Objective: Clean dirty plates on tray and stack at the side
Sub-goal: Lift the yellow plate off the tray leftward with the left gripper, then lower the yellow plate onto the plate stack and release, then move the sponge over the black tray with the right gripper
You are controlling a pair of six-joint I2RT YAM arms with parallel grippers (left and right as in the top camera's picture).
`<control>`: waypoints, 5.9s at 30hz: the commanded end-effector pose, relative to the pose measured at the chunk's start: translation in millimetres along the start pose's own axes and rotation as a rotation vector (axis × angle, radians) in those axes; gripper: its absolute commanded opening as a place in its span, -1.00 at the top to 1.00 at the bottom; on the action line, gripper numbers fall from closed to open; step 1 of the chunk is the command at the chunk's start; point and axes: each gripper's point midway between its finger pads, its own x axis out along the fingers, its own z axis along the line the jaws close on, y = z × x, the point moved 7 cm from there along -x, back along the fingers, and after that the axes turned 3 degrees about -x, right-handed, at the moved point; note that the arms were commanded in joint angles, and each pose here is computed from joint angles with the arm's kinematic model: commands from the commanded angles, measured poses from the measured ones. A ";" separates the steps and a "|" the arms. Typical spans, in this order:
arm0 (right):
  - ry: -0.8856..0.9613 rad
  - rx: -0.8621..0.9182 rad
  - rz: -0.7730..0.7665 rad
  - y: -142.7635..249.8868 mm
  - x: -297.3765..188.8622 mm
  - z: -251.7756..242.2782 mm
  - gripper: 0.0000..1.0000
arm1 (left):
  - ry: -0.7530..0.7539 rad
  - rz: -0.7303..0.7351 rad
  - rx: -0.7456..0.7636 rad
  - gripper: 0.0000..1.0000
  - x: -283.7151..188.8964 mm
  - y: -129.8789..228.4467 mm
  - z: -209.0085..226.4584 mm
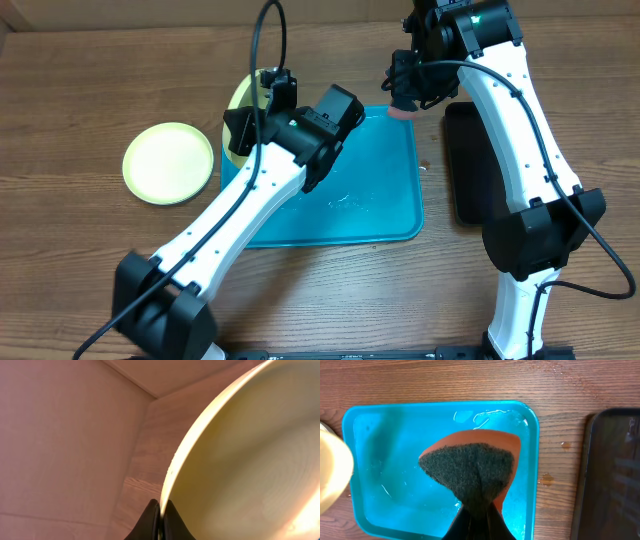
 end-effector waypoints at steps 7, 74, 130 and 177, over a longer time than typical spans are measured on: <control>0.001 0.001 -0.004 -0.5 0.4 0.7 0.92 | -0.012 -0.075 -0.174 0.91 -20.8 -10.7 51.7; 0.003 -0.004 0.004 0.8 0.4 0.3 0.92 | 0.772 0.606 -0.732 0.92 147.2 83.4 116.3; 0.007 -0.002 0.020 3.7 0.4 -0.1 0.93 | 0.856 0.704 -1.037 0.43 253.9 183.0 67.8; 0.284 0.135 0.223 82.2 124.9 -239.0 0.92 | 0.947 0.441 -0.416 -1.00 137.8 11.3 21.9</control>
